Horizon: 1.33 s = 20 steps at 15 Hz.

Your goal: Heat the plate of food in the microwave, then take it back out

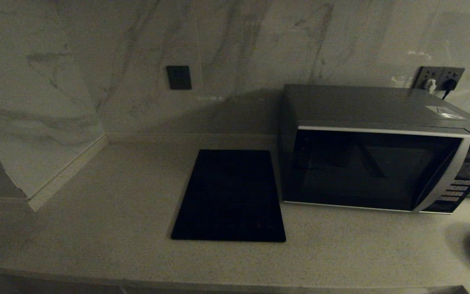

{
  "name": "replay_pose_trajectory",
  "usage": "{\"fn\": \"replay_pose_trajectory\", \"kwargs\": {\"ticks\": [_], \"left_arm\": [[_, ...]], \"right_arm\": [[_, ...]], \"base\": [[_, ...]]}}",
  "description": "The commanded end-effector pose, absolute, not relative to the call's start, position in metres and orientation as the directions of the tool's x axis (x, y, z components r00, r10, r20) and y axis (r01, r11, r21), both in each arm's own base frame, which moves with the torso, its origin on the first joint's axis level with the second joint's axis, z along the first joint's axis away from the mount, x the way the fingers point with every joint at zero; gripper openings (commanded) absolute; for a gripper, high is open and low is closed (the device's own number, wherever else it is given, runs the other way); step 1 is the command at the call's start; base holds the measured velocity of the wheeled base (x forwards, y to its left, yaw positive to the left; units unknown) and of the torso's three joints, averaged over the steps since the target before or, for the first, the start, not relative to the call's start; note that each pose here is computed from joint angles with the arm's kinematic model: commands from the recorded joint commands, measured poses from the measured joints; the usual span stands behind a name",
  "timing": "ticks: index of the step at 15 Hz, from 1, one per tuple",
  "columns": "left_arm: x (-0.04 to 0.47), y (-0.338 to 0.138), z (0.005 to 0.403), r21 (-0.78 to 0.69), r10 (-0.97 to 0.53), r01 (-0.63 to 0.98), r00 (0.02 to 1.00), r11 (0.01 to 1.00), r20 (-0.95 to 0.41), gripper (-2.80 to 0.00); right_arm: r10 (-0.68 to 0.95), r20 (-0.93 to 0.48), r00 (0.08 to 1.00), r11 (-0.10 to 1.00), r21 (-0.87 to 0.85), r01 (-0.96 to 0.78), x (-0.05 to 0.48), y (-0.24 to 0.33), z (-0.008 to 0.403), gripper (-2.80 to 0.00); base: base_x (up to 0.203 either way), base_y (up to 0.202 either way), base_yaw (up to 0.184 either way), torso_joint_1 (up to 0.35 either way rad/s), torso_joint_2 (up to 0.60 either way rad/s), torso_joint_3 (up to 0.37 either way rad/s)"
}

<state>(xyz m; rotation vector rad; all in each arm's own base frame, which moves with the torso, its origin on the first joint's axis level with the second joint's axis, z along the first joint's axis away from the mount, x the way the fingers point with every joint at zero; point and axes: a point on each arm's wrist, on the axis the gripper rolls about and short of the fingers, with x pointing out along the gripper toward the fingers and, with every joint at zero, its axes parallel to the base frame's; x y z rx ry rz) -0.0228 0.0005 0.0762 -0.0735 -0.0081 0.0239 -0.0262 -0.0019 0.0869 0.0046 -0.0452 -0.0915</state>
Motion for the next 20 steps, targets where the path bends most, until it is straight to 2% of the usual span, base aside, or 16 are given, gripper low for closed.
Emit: {"fn": "replay_pose_trajectory", "kwargs": {"ticks": [1, 3, 6, 9, 20], "left_arm": [[-0.0228, 0.0005, 0.0763, -0.074, 0.025, -0.024, 1.000, 0.997, 0.007, -2.80], [-0.0227, 0.0005, 0.0763, -0.074, 0.025, -0.024, 1.000, 0.997, 0.006, -2.80], [-0.0227, 0.0004, 0.0763, -0.074, 0.026, -0.026, 1.000, 0.997, 0.006, -2.80], [-0.0228, 0.0005, 0.0763, -0.074, 0.025, -0.024, 1.000, 0.997, 0.008, -2.80], [-0.0228, 0.0005, 0.0763, -0.074, 0.026, -0.025, 1.000, 0.997, 0.008, -2.80]], "right_arm": [[-0.034, 0.044, 0.998, 0.999, 0.001, 0.034, -0.0226, -0.0006, 0.0798, -2.80], [-0.018, -0.024, 1.000, 1.000, 0.014, 0.019, -0.0226, -0.0003, 0.0729, -2.80], [-0.010, -0.013, 1.000, 0.999, 0.039, 0.011, -0.0225, -0.0002, 0.0739, -2.80], [-0.047, -0.011, 0.999, 0.989, 0.142, 0.048, -0.0225, -0.0010, 0.0740, -2.80], [-0.048, -0.009, 0.999, 0.989, 0.142, 0.048, -0.0226, -0.0010, 0.0745, -2.80]], "base": [[0.000, 0.000, 0.000, 0.000, 0.00, 0.000], [0.000, 0.000, 0.000, 0.000, 0.00, 0.000], [0.000, 0.000, 0.000, 0.000, 0.00, 0.000], [0.000, 0.000, 0.000, 0.000, 0.00, 0.000], [0.000, 0.000, 0.000, 0.000, 0.00, 0.000]]}}
